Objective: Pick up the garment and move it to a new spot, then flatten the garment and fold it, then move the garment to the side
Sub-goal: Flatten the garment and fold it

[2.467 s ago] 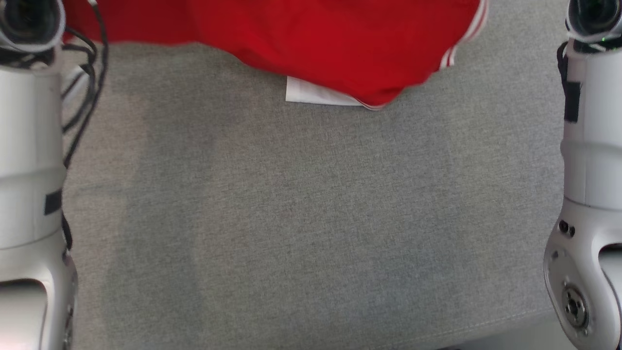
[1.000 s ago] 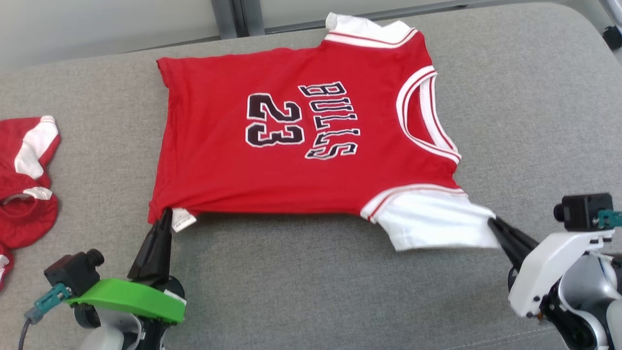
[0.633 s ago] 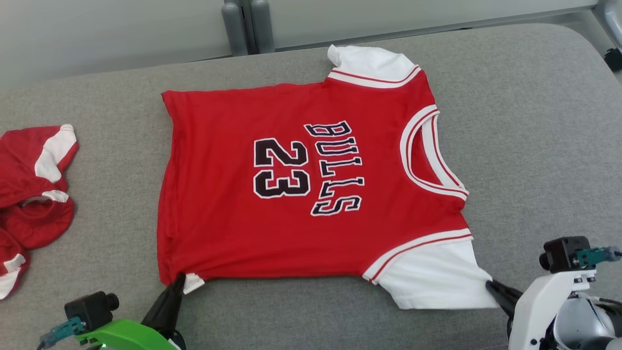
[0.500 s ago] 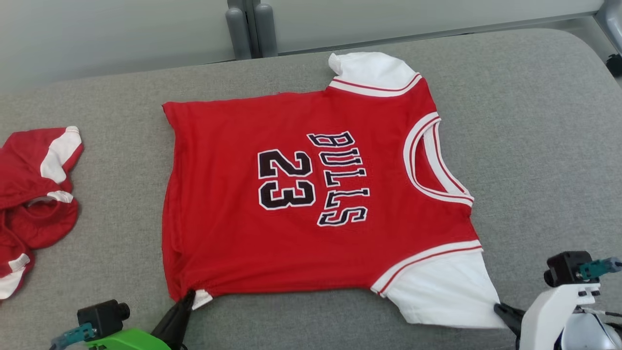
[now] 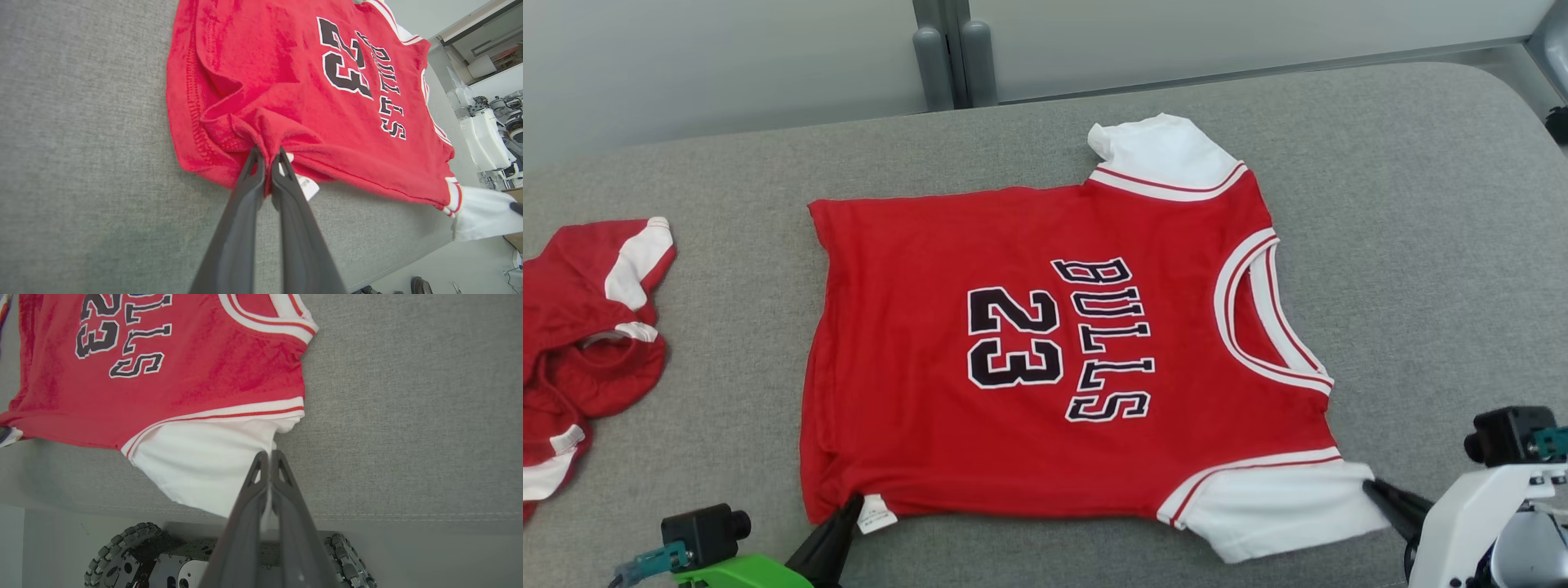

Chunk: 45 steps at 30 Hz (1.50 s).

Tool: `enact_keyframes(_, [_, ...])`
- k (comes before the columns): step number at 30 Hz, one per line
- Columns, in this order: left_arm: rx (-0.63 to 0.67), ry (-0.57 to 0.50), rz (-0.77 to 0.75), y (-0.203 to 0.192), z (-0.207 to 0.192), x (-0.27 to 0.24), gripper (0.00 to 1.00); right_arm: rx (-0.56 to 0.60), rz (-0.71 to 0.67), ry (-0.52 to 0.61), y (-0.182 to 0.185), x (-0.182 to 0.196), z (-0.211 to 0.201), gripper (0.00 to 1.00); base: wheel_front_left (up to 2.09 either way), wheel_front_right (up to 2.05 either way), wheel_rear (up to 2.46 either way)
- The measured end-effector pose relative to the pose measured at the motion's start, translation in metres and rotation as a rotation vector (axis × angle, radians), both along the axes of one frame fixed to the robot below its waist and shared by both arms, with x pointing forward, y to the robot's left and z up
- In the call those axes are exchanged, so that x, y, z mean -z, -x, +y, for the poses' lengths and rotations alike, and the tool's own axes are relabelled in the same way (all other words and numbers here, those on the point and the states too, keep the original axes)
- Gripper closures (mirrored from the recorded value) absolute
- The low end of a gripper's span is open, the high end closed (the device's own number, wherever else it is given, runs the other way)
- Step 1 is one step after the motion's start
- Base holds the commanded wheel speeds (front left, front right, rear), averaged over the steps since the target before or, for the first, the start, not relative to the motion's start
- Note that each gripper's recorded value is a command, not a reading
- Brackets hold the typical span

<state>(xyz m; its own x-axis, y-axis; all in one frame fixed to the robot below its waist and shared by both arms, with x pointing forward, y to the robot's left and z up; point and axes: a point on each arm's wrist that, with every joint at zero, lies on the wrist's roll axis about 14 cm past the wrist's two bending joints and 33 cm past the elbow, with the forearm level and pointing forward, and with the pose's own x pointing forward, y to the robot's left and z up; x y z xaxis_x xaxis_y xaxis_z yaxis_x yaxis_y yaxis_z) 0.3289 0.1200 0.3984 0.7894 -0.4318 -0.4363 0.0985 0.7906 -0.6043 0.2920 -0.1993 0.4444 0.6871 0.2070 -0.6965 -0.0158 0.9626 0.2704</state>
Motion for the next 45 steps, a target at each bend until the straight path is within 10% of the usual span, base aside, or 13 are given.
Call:
enact_keyframes(8, [0.021, 0.099, -0.087, -0.026, -0.019, -0.036, 1.00, 0.009, -0.247, 0.013, -0.057, -0.043, -0.004, 1.00, 0.00, 0.00, 0.00])
enact_keyframes(35, [-0.174, 0.054, -0.124, -0.113, -0.006, -0.008, 1.00, -0.050, -0.372, -0.029, -0.184, -0.028, 0.031, 1.00, 0.00, 0.00, 0.00])
enact_keyframes(36, [-0.189, 0.054, -0.134, -0.114, -0.004, -0.009, 0.76, -0.043, -0.386, -0.032, -0.187, -0.030, 0.031, 1.00, 0.00, 0.00, 0.00])
enact_keyframes(37, [-0.205, 0.050, -0.149, -0.117, -0.001, -0.011, 0.00, -0.035, -0.407, -0.038, -0.192, -0.033, 0.033, 0.56, 0.00, 0.00, 0.00])
enact_keyframes(38, [-0.209, 0.043, -0.154, -0.118, 0.001, -0.011, 0.00, -0.037, -0.420, -0.043, -0.194, -0.035, 0.035, 0.00, 0.00, 0.00, 0.00])
enact_keyframes(45, [-0.209, 0.001, -0.240, -0.121, 0.005, -0.024, 0.00, -0.076, -0.445, -0.061, -0.191, -0.040, 0.049, 0.00, 0.00, 0.00, 0.00])
